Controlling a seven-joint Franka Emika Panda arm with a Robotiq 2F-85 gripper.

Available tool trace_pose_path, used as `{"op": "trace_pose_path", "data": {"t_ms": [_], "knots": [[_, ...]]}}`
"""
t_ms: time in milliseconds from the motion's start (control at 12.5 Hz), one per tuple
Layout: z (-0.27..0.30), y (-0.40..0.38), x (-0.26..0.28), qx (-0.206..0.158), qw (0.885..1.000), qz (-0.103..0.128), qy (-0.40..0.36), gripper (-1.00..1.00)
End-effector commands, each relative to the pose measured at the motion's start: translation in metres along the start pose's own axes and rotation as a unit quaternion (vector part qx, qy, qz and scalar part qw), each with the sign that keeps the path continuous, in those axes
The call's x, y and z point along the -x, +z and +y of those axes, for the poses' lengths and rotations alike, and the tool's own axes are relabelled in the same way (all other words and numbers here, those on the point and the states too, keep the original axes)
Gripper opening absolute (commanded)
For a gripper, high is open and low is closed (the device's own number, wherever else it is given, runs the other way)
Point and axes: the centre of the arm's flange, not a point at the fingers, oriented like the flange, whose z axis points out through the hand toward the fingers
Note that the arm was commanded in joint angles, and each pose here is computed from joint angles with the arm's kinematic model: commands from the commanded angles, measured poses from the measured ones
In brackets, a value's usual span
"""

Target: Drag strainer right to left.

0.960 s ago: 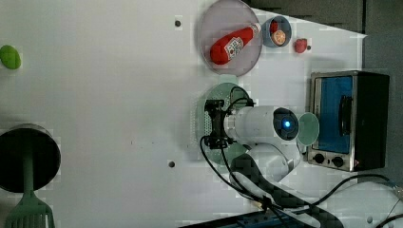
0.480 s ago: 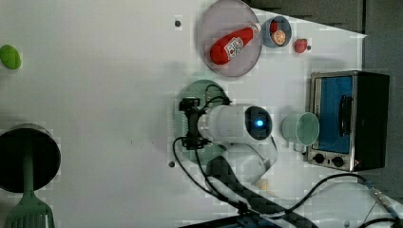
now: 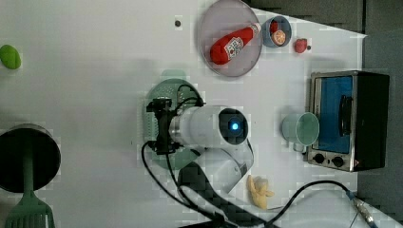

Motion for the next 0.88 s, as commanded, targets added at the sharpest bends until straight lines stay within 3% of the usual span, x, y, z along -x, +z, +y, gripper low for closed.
{"op": "trace_pose_path", "data": {"t_ms": [80, 560, 880], "knots": [[0.000, -0.002, 0.012, 0.001, 0.999, -0.003, 0.040, 1.00], [0.000, -0.015, 0.026, -0.003, 0.999, -0.010, 0.041, 1.00], [-0.007, -0.099, 0.013, 0.026, 0.999, 0.019, -0.010, 1.00]]}}
